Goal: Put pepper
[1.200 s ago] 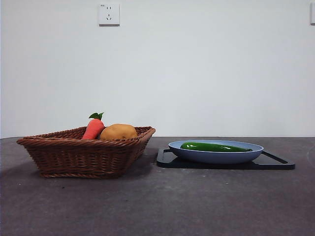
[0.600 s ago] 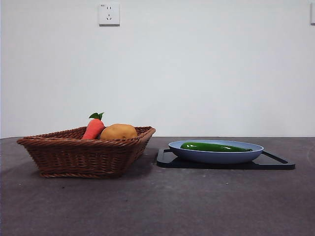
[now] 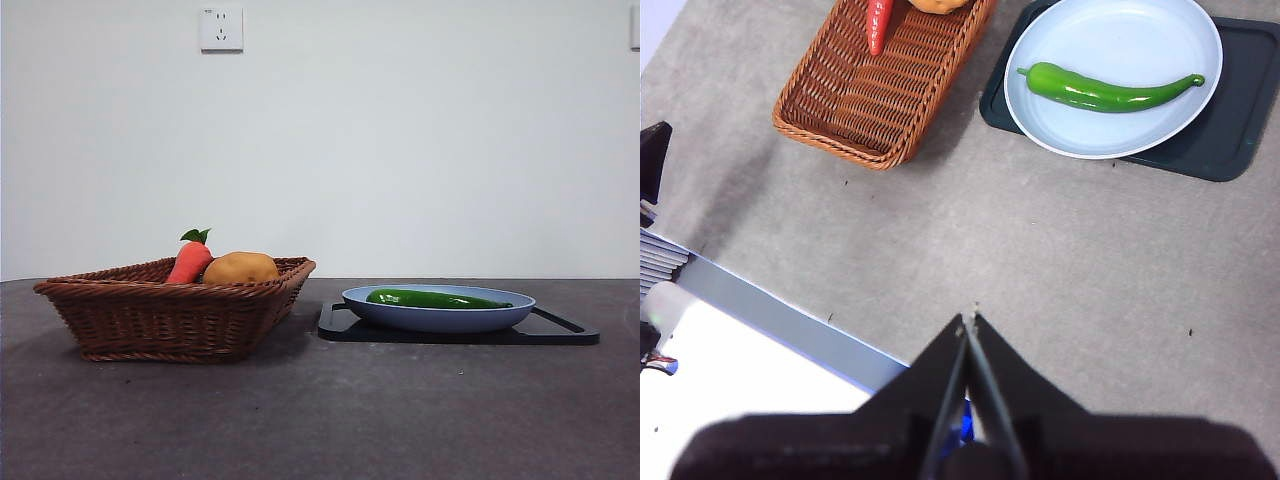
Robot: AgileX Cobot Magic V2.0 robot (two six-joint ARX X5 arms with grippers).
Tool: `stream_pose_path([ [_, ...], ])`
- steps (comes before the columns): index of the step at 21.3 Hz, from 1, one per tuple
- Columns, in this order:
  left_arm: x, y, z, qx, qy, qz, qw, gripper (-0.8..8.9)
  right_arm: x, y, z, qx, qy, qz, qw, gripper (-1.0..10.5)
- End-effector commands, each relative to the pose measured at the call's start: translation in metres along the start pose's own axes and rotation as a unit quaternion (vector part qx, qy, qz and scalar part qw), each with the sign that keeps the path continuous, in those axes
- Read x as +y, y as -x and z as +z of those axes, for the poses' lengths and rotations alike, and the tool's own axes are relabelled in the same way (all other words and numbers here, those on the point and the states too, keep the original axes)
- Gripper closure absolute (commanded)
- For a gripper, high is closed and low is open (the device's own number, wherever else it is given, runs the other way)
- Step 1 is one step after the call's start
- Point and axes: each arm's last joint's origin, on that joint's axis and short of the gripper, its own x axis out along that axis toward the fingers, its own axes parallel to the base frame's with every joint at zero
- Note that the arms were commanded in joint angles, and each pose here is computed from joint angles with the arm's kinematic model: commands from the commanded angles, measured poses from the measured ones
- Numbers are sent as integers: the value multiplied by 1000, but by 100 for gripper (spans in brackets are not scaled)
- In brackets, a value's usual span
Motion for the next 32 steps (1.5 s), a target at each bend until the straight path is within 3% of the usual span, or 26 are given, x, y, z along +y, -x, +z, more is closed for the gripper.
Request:
stream_pose_path([
  [1, 0, -1, -2, -2, 4, 1, 1000, 805, 1, 3, 3, -10, 2, 0, 1000, 936],
  [7, 0, -1, -2, -2, 4, 1, 1000, 805, 1, 5, 3, -18, 13, -7, 1000, 936],
  [10, 0, -1, -2, -2, 4, 1, 1000, 805, 1, 21, -4, -88, 45, -36, 995, 936],
  [14, 0, -1, -2, -2, 4, 1, 1000, 805, 2, 30, -31, -272, 63, -66, 958, 936],
  [18, 0, -1, -2, -2, 4, 1, 1000, 805, -18, -6, -73, -366, 85, -117, 919, 936],
  [20, 0, -1, -2, -2, 4, 1, 1000, 805, -31, -29, -89, -388, 77, -138, 908, 936],
  [26, 0, -1, -2, -2, 4, 1, 1000, 805, -62, -86, -122, -415, 26, -162, 895, 936],
  [32, 0, -1, -2, -2, 4, 1, 1000, 805, -82, -124, -147, -412, 9, -168, 895, 936],
])
